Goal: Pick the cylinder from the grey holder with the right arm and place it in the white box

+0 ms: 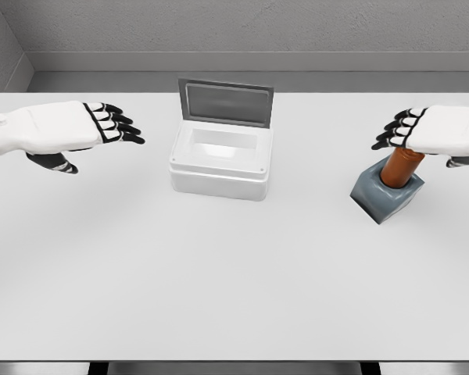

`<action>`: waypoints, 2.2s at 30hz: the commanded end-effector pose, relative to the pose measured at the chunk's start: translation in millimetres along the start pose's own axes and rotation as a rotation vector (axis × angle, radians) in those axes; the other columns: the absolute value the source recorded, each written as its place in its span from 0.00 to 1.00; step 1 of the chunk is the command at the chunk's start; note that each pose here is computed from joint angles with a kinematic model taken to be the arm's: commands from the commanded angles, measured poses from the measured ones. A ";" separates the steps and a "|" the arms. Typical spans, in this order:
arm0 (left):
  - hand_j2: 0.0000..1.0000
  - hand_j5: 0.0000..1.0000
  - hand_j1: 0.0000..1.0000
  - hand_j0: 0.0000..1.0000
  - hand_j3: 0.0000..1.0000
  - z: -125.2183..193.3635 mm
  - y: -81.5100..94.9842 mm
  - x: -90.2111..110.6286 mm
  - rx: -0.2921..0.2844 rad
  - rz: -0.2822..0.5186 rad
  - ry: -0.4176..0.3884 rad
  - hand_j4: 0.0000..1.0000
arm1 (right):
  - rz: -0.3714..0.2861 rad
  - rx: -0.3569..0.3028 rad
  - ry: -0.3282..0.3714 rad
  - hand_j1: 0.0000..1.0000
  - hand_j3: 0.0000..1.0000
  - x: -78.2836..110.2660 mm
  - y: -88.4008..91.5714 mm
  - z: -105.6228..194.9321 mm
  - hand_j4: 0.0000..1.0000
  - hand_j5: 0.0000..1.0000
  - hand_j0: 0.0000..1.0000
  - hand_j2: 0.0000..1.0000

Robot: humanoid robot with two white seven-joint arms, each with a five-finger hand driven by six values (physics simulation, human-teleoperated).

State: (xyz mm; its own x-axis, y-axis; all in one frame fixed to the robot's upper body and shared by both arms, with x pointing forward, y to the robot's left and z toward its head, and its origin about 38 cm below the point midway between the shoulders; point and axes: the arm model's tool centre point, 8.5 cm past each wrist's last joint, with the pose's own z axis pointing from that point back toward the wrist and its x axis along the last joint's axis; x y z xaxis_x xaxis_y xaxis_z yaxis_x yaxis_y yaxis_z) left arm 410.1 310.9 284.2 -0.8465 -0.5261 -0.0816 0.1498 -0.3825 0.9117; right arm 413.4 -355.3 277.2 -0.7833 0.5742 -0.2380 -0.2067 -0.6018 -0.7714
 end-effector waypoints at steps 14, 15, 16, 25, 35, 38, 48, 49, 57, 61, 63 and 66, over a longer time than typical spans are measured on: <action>1.00 1.00 1.00 1.00 1.00 4.3 0.3 -1.0 -0.017 -0.001 0.007 1.00 | 0.037 0.017 -0.004 0.99 0.99 3.9 -1.2 -19.9 0.99 0.99 0.99 0.99; 1.00 1.00 1.00 1.00 1.00 3.8 -0.1 -0.8 -0.022 -0.001 0.006 1.00 | 0.040 0.015 -0.002 0.99 0.99 3.4 -2.4 -19.0 0.99 0.99 0.99 0.99; 1.00 1.00 1.00 1.00 1.00 3.8 -0.1 -0.8 -0.022 -0.001 0.006 1.00 | 0.045 0.011 -0.001 0.99 0.99 3.3 -4.8 -18.4 0.99 0.99 0.99 0.99; 1.00 1.00 1.00 1.00 1.00 3.9 1.2 0.0 -0.009 0.015 -0.003 1.00 | 0.030 0.037 -0.003 0.97 0.97 1.5 3.8 -23.2 0.97 0.97 0.97 0.97; 1.00 1.00 1.00 1.00 1.00 3.9 1.1 0.0 -0.010 0.015 -0.003 1.00 | 0.072 0.031 -0.031 0.72 0.72 14.0 -4.1 -22.3 0.72 0.72 0.72 0.72; 1.00 1.00 1.00 1.00 1.00 4.7 2.3 -0.5 -0.009 0.014 -0.002 1.00 | 0.072 0.031 -0.031 0.61 0.61 14.0 -4.1 -22.3 0.61 0.61 0.61 0.61; 1.00 1.00 1.00 1.00 1.00 4.4 2.2 -0.2 -0.007 0.018 -0.004 1.00 | 0.074 0.032 -0.026 0.50 0.50 12.7 -4.2 -21.3 0.50 0.50 0.50 0.50; 1.00 1.00 1.00 1.00 1.00 4.4 2.2 -0.2 -0.007 0.018 -0.004 1.00 | 0.075 0.031 -0.027 0.49 0.49 13.0 -4.6 -21.3 0.49 0.49 0.49 0.49; 1.00 1.00 1.00 1.00 1.00 6.6 3.9 -1.1 -0.004 0.018 -0.001 1.00 | 0.081 0.028 0.004 0.44 0.44 4.1 -9.9 -6.8 0.44 0.44 0.44 0.44; 1.00 1.00 1.00 1.00 1.00 6.6 3.9 -1.1 -0.004 0.018 -0.001 1.00 | 0.120 0.013 -0.001 0.44 0.44 9.8 -20.9 -1.6 0.44 0.44 0.44 0.44; 1.00 1.00 1.00 1.00 1.00 6.6 6.5 -1.5 0.000 0.014 -0.001 1.00 | 0.127 0.008 0.003 0.44 0.44 9.3 -23.9 -0.4 0.44 0.44 0.44 0.44; 1.00 1.00 1.00 1.00 1.00 7.1 7.3 -2.2 0.002 0.013 0.002 1.00 | 0.136 -0.003 0.003 0.42 0.42 9.1 -29.3 -1.6 0.42 0.42 0.42 0.42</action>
State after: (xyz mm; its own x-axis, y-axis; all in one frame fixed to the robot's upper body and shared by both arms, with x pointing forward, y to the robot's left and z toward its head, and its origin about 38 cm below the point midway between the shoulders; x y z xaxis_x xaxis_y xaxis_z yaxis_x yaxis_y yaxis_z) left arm 409.2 314.1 293.1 -0.8455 -0.5289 -0.0738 0.1579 -0.3796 0.9116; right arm 413.8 -333.4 296.7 -0.8004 0.4912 -0.3437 -0.1002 -0.6749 -0.7311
